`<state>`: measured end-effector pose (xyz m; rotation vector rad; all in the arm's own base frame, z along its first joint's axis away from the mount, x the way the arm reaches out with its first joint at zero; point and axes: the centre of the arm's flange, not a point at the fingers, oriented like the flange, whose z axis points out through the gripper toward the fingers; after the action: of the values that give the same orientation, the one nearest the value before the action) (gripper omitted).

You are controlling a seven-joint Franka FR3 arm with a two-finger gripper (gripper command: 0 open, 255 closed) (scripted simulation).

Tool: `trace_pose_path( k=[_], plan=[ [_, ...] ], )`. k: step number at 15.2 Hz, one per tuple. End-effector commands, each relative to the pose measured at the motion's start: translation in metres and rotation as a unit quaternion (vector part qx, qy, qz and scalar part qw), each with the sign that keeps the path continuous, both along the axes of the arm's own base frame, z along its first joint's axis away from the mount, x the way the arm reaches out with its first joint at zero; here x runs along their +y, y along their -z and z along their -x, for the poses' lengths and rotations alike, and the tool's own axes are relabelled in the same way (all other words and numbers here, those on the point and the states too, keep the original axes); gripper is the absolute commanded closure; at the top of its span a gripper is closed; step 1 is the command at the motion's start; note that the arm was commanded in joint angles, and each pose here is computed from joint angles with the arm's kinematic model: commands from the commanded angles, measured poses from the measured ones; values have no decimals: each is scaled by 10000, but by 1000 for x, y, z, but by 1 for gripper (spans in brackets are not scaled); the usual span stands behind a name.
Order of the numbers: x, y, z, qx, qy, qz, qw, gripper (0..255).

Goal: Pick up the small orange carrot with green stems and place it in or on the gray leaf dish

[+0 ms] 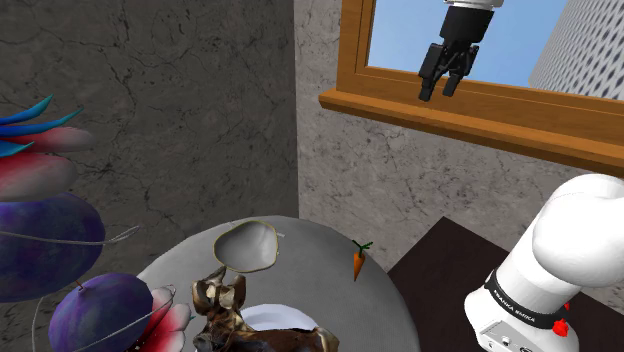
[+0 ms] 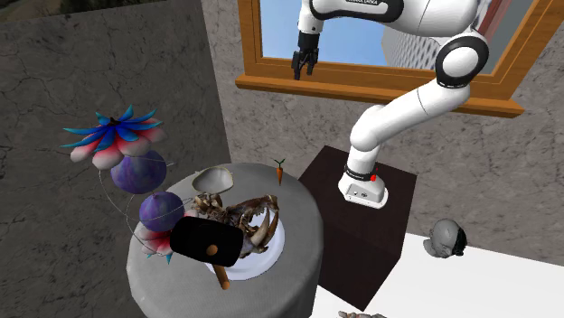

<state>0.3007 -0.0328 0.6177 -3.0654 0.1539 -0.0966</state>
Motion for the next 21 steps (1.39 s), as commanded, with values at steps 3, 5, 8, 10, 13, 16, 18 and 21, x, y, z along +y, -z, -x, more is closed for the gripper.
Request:
trace_pose_path(
  k=[3,5,8,10,13,16,18,21],
  plan=[
    [13,21,5,74,279,-61,9996,0],
    [26,42,9,148,558,-122,9983,0],
    [47,74,15,258,975,-214,9947,0],
    [61,94,18,331,1252,-274,9912,0],
    [84,125,22,441,1666,-365,9844,0],
    [107,154,25,550,2076,-455,9756,0],
    [123,174,25,621,2347,-514,9687,0],
    [148,203,26,728,2750,-603,9568,0]
  ],
)
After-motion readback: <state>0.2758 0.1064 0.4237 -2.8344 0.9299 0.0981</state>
